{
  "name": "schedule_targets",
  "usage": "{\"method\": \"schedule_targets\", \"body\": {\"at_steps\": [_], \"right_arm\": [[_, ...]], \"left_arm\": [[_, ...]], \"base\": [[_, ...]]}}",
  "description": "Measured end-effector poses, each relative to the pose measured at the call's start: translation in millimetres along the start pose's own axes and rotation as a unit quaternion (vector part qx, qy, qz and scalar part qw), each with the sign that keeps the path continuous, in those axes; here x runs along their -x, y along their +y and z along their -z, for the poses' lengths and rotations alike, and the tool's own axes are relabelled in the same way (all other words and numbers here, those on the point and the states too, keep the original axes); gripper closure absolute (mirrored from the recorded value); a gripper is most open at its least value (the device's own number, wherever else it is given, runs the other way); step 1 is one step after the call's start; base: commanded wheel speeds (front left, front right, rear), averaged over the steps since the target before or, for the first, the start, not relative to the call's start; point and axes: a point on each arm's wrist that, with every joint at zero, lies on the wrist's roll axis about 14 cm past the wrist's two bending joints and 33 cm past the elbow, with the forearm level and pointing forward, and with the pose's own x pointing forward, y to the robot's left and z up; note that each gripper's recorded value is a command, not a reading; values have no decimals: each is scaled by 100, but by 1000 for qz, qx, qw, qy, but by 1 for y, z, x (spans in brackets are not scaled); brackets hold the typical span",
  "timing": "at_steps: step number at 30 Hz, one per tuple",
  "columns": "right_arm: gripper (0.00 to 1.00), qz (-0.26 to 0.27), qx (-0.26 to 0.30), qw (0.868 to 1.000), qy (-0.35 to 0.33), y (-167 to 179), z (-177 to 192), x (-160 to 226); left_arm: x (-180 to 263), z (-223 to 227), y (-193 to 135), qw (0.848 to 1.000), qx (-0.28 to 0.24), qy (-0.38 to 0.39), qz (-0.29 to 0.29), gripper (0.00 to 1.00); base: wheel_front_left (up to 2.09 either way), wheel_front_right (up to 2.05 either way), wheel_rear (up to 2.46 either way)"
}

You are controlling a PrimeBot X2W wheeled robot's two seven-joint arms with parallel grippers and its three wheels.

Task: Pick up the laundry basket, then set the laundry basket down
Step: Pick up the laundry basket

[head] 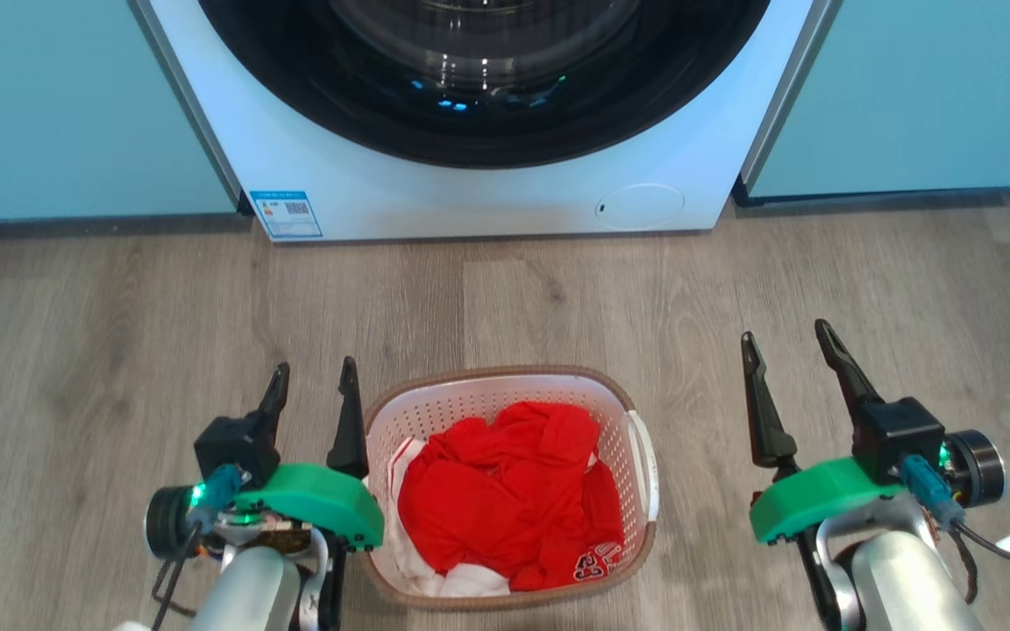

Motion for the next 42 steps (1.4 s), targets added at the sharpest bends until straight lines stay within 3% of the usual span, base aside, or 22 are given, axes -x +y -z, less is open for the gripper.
{"method": "schedule_targets", "body": {"at_steps": [9, 18, 26, 32, 42], "right_arm": [[0, -6, -6, 999, 37, -1, 28, -18], [0, -23, -45, 988, 147, 4, 115, -50], [0, -41, -92, 963, 250, 16, 193, -58], [0, -52, -112, 936, 329, 23, 245, -48], [0, -53, -128, 902, 410, 24, 298, -41]], "left_arm": [[-17, 29, 12, 999, 20, 47, -19, 0], [-51, 103, 24, 988, -6, 154, -14, 0], [-54, 184, 37, 960, -35, 277, -2, 0], [-50, 229, 50, 936, -47, 348, -2, 0], [-44, 273, 63, 906, -61, 420, 11, 0]], "base": [[0, 0, 0], [0, 0, 0], [0, 0, 0], [0, 0, 0], [0, 0, 0]]}}
